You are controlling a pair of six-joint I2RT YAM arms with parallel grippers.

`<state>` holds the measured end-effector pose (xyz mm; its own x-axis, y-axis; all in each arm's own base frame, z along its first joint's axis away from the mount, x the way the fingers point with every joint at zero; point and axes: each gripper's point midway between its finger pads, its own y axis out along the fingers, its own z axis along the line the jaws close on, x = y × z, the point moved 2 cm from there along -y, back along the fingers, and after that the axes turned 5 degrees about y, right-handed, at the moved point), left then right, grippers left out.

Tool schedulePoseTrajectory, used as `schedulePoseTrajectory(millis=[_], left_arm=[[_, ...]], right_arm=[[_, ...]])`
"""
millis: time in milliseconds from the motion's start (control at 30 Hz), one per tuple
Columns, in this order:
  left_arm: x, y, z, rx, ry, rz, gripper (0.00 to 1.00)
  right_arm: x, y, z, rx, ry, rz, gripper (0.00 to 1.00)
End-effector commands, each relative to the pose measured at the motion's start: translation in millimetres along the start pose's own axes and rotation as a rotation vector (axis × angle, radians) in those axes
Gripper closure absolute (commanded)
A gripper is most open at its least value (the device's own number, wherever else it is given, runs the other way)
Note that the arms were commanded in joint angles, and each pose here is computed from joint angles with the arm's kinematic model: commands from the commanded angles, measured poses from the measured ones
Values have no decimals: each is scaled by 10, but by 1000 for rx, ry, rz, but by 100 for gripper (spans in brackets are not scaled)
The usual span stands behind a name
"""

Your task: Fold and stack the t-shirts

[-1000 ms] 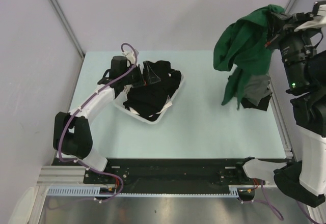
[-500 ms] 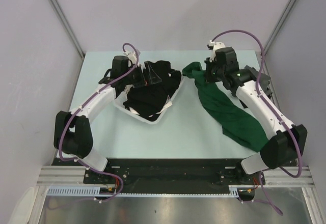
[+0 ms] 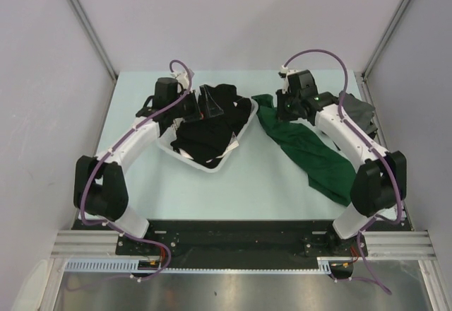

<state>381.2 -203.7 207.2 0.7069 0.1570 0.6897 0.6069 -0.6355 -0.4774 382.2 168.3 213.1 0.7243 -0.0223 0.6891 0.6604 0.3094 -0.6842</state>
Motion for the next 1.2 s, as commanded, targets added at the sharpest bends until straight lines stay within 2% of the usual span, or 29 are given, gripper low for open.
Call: schedulePoseTrajectory(millis=[0, 200, 333, 533, 633, 767, 1067, 1167], left_arm=[[196, -153, -174, -20, 53, -59, 0], [149, -214, -201, 4, 89, -53, 1], [-22, -133, -402, -34, 140, 12, 2], [-587, 226, -914, -99, 287, 197, 3], [-811, 396, -1031, -76, 353, 263, 5], [-936, 540, -976, -16, 374, 308, 7], [-818, 674, -596, 220, 441, 301, 14], [-837, 739, -431, 307, 470, 343, 21]], right_arm=[[-81, 92, -16, -1, 24, 61, 77], [-8, 160, -24, -2, 25, 33, 56], [109, 106, -45, -23, 25, -15, 53], [180, 95, -69, -15, 39, -32, 53], [169, 86, -77, -11, 44, -25, 53], [187, 39, -79, -5, 42, -31, 53], [255, -70, -99, 14, 53, -55, 53], [243, -66, -114, 12, 55, -51, 53]])
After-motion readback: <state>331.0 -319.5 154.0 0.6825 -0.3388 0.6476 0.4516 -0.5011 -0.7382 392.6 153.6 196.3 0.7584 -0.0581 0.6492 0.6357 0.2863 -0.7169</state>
